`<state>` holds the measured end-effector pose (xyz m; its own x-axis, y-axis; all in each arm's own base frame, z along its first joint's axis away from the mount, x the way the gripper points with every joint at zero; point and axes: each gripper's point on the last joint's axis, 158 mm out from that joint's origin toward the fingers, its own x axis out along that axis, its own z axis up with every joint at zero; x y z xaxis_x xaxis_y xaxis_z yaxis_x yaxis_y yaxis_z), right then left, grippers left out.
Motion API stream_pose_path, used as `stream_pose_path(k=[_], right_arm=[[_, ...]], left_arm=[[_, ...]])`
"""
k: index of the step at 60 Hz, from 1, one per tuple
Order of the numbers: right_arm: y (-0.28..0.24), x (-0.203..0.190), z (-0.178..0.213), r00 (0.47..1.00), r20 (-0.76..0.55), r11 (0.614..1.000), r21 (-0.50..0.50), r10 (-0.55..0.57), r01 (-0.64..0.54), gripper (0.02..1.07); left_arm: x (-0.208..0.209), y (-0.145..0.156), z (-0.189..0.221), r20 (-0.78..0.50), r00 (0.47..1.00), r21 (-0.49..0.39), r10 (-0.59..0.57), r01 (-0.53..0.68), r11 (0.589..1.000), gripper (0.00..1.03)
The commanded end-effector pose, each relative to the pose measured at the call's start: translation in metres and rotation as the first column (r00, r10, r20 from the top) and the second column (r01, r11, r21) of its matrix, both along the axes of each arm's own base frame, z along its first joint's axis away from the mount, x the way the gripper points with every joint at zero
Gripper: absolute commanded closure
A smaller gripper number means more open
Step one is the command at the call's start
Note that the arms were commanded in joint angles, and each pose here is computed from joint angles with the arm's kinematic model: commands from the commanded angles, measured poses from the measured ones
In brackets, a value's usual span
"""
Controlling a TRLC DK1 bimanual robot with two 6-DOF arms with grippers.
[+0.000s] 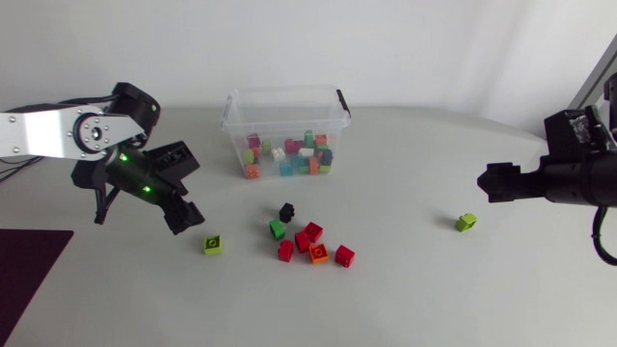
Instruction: Place the duplo bricks in the container
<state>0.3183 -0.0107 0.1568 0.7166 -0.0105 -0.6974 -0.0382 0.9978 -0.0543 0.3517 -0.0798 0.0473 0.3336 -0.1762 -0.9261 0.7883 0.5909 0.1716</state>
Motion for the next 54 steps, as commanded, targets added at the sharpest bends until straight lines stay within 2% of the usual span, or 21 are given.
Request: stream_pose_path(k=[1, 4, 12, 16, 21, 28, 35, 40, 46, 54], right_arm=[[0.000, 0.002, -0.001, 0.995, -0.052, 0.994, -0.069, 0.080, -0.083, 0.07], [-0.001, 0.002, -0.007, 0.987, -0.102, 0.985, -0.105, 0.124, -0.134, 0.07], [-0.005, 0.002, -0.021, 0.978, -0.174, 0.986, -0.095, 0.116, -0.134, 0.07], [-0.003, 0.002, -0.031, 0.967, -0.198, 0.977, -0.101, 0.163, -0.185, 0.11], [0.000, 0.007, -0.033, 0.965, -0.182, 0.975, -0.082, 0.191, -0.208, 0.12], [0.004, 0.010, -0.039, 0.957, -0.190, 0.975, 0.000, 0.219, -0.223, 0.12], [0.004, 0.010, -0.042, 0.954, -0.195, 0.973, 0.004, 0.226, -0.230, 0.12], [0.004, 0.010, -0.046, 0.951, -0.201, 0.971, 0.000, 0.234, -0.238, 0.12], [0.003, 0.011, -0.051, 0.950, -0.200, 0.969, -0.009, 0.240, -0.247, 0.12], [-0.001, 0.011, -0.060, 0.946, -0.221, 0.970, -0.007, 0.236, -0.244, 0.12]], left_arm=[[-0.005, -0.008, -0.014, -0.059, 0.987, 0.040, -0.147, 0.149, 0.988, 0.09], [-0.012, -0.011, -0.022, -0.098, 0.976, 0.051, -0.193, 0.199, 0.979, 0.12], [-0.025, -0.017, -0.035, -0.183, 0.945, 0.058, -0.272, 0.287, 0.956, 0.13], [-0.029, -0.018, -0.041, -0.223, 0.928, 0.057, -0.297, 0.316, 0.947, 0.16], [-0.035, -0.021, -0.046, -0.258, 0.908, 0.054, -0.331, 0.355, 0.933, 0.17], [-0.044, -0.024, -0.061, -0.305, 0.873, 0.048, -0.380, 0.413, 0.910, 0.21], [-0.041, -0.023, -0.071, -0.310, 0.865, 0.048, -0.395, 0.429, 0.902, 0.21], [-0.038, -0.022, -0.078, -0.310, 0.861, 0.050, -0.402, 0.437, 0.898, 0.26], [-0.039, -0.021, -0.086, -0.324, 0.851, 0.047, -0.414, 0.452, 0.891, 0.40], [-0.035, -0.021, -0.094, -0.325, 0.851, 0.046, -0.412, 0.449, 0.892, 0.47]])
